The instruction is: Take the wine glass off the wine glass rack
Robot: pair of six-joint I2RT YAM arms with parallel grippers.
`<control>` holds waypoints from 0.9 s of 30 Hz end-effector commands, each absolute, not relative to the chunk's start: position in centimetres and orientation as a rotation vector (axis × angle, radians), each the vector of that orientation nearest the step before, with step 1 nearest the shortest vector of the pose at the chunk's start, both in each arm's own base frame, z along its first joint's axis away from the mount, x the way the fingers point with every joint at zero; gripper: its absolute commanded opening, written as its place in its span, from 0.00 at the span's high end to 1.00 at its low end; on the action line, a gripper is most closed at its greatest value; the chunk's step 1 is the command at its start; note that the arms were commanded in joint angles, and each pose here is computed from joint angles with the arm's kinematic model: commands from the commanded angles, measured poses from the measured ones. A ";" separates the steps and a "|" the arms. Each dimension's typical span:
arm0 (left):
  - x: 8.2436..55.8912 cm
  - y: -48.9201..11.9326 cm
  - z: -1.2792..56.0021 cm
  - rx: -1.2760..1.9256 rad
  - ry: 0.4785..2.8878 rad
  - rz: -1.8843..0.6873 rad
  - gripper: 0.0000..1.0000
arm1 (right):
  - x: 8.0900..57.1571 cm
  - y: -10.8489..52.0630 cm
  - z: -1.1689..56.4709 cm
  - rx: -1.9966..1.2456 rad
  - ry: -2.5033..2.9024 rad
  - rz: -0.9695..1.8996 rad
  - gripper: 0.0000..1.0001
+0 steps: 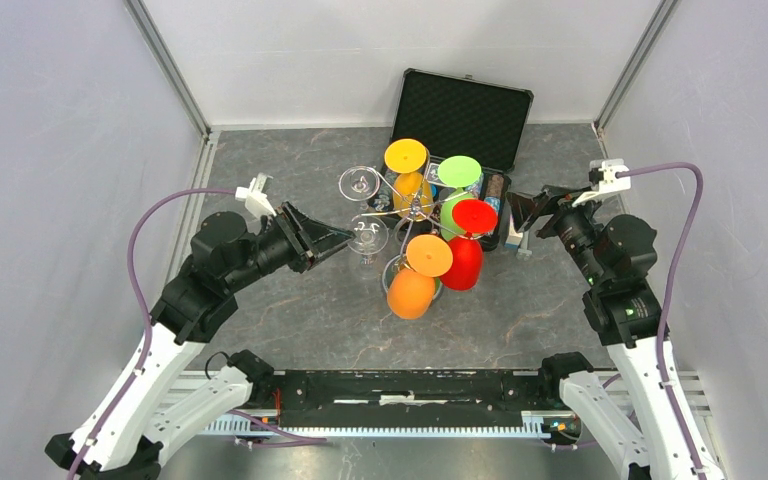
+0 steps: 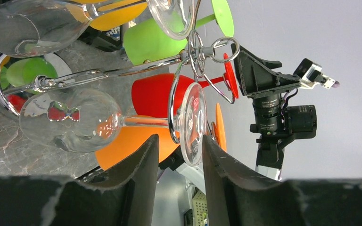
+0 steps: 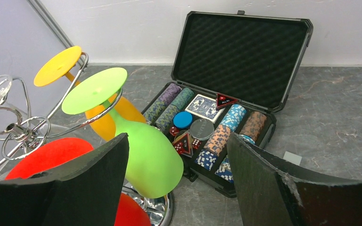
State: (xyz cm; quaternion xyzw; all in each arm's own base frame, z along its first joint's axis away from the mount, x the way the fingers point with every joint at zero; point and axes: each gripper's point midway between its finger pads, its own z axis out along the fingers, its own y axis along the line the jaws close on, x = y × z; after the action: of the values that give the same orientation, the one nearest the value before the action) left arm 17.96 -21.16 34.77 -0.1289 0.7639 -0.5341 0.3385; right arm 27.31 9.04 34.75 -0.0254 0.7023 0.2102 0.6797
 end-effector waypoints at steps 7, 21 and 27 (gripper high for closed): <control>17.9 -22.6 35.6 -0.310 1.980 -1.499 0.60 | 27.6 8.0 34.9 0.005 1.550 0.440 0.19; 17.0 -21.5 36.9 -0.290 1.922 -1.478 0.97 | 27.6 6.8 34.1 0.077 1.561 0.396 0.18; 17.3 -21.8 36.7 -0.304 1.927 -1.497 0.94 | 27.5 6.2 34.2 0.106 1.558 0.370 0.18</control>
State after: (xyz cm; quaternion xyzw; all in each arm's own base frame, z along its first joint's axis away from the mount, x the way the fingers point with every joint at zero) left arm 17.44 -21.45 35.24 -0.1241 0.7543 -0.5529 0.3314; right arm 27.50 6.87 33.84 0.0300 0.7051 0.1740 0.6868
